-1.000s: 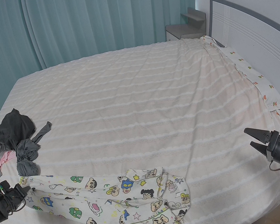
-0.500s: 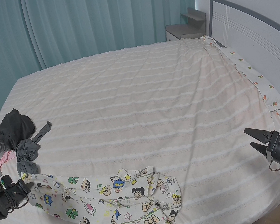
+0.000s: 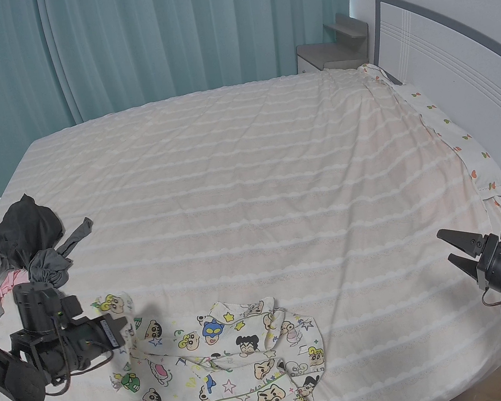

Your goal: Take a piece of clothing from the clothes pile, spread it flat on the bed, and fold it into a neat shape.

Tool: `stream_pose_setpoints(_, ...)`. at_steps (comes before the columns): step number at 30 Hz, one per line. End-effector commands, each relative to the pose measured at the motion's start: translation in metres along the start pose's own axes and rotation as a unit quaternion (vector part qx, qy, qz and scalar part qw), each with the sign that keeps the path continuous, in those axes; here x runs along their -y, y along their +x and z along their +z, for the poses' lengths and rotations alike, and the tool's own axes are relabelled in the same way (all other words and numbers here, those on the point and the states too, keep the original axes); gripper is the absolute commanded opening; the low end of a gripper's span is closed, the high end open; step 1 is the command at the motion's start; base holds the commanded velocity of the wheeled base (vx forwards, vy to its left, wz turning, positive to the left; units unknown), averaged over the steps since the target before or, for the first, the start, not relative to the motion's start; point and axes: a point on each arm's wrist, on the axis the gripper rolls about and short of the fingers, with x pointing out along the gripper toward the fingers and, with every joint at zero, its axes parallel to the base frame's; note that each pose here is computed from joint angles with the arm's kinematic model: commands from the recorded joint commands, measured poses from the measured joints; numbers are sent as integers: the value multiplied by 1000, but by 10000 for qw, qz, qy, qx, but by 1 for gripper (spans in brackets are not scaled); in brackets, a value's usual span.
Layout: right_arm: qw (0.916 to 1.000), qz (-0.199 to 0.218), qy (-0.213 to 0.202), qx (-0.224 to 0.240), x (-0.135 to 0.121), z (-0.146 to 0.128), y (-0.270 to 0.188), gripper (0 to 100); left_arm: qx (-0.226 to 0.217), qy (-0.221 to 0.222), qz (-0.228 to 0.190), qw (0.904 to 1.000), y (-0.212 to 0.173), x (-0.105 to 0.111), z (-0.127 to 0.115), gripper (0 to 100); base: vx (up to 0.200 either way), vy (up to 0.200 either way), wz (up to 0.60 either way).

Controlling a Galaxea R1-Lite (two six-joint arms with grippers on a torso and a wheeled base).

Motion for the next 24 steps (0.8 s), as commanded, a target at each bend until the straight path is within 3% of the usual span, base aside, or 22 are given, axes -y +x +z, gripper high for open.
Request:
stream_pose_setpoints(1,9999,-72,40,-58,3,-3,-2,100,-333,1098,-643,9913,6,112,-52,0,0,0,0)
stream_pose_setpoints(6,9999,-77,40,-52,3,-3,-2,100,-678,1331,-984,9839,15,144,-81,0,0,0,0)
stream_pose_setpoints(11,9999,-77,40,-52,3,-3,-2,100,-748,1249,-1029,9840,29,163,-94,0,0,0,0)
stream_pose_setpoints(24,10000,-67,34,-43,2,-3,-3,100,-933,1247,-1096,9817,35,172,-110,0,0,0,0)
